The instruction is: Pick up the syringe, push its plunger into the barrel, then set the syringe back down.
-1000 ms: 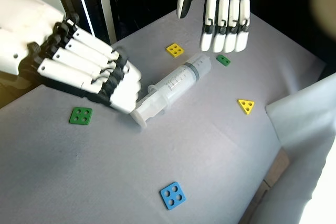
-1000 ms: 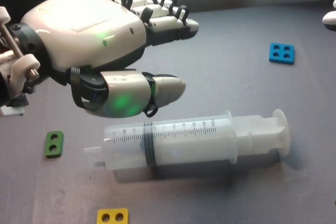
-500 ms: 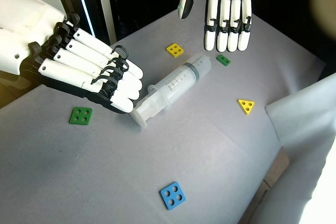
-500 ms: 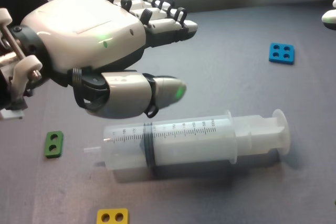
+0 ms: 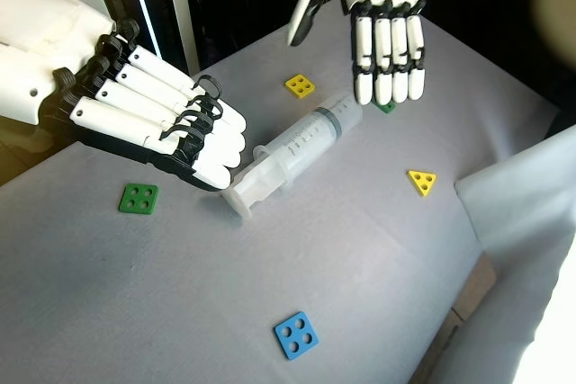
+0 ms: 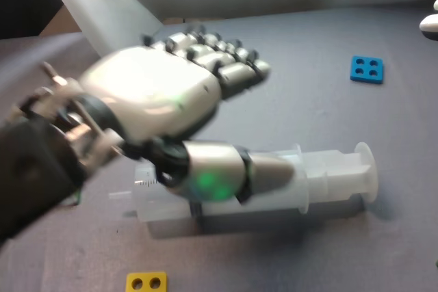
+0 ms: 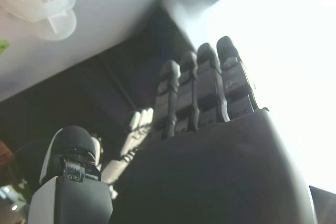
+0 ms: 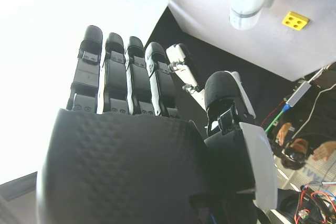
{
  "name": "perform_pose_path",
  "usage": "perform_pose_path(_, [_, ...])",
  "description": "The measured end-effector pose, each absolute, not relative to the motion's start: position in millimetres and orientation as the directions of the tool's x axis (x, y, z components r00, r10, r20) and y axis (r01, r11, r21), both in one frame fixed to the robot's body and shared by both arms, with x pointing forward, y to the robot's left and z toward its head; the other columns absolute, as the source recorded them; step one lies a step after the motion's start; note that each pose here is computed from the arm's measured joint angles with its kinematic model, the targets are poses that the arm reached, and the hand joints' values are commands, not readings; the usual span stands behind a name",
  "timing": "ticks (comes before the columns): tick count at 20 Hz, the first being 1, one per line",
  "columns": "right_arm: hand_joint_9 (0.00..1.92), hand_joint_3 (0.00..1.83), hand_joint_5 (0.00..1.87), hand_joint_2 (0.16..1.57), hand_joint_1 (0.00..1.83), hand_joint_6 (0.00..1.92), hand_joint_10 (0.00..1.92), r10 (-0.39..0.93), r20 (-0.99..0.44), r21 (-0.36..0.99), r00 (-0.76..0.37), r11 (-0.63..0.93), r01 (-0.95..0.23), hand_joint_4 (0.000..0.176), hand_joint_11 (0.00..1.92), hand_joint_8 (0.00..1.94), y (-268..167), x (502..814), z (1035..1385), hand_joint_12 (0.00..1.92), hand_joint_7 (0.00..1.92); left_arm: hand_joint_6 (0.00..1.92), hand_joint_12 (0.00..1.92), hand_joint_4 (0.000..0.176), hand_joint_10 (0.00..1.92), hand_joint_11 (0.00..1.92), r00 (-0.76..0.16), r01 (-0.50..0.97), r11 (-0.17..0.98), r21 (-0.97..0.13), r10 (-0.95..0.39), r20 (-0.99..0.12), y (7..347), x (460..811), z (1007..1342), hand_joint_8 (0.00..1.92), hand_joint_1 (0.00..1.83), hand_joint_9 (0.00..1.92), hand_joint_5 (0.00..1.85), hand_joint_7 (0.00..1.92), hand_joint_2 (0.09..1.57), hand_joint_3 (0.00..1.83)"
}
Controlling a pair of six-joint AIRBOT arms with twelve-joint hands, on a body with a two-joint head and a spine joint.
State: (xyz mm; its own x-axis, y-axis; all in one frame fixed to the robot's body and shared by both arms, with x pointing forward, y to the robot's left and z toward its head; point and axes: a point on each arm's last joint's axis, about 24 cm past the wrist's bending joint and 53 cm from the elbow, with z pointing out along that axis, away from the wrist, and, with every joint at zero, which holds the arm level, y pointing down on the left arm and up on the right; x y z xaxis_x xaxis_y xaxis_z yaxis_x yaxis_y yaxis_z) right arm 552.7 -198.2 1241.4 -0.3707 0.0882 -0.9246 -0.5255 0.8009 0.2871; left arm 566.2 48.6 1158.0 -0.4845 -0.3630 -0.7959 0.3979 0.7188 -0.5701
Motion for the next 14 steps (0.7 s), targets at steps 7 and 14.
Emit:
perform_pose_path(7, [0.10,0.00,0.18,1.44,0.00,0.00,0.01,0.087,-0.924,0.287,-0.372,0.800,-0.527,0.000,0.00,0.00,-197.8,552.3,1241.2,0.30,0.14,0.00,0.18,0.000,0.00,0.00,-0.473,0.302,0.744,-0.597,-0.427,-0.771,53.0,572.7,1124.9,0.00,0.49,0.04,0.06,0.04,0.87,0.00])
perform_pose_path(14, [0.08,0.00,0.16,1.44,0.00,0.00,0.00,0.086,-0.924,0.288,-0.373,0.799,-0.528,0.000,0.00,0.00,-197.5,552.0,1241.0,0.20,0.13,0.00,0.02,0.000,0.00,0.01,-0.499,0.291,0.748,-0.597,-0.413,-0.761,34.2,575.3,1093.5,0.00,0.71,0.00,0.00,0.00,0.87,0.00])
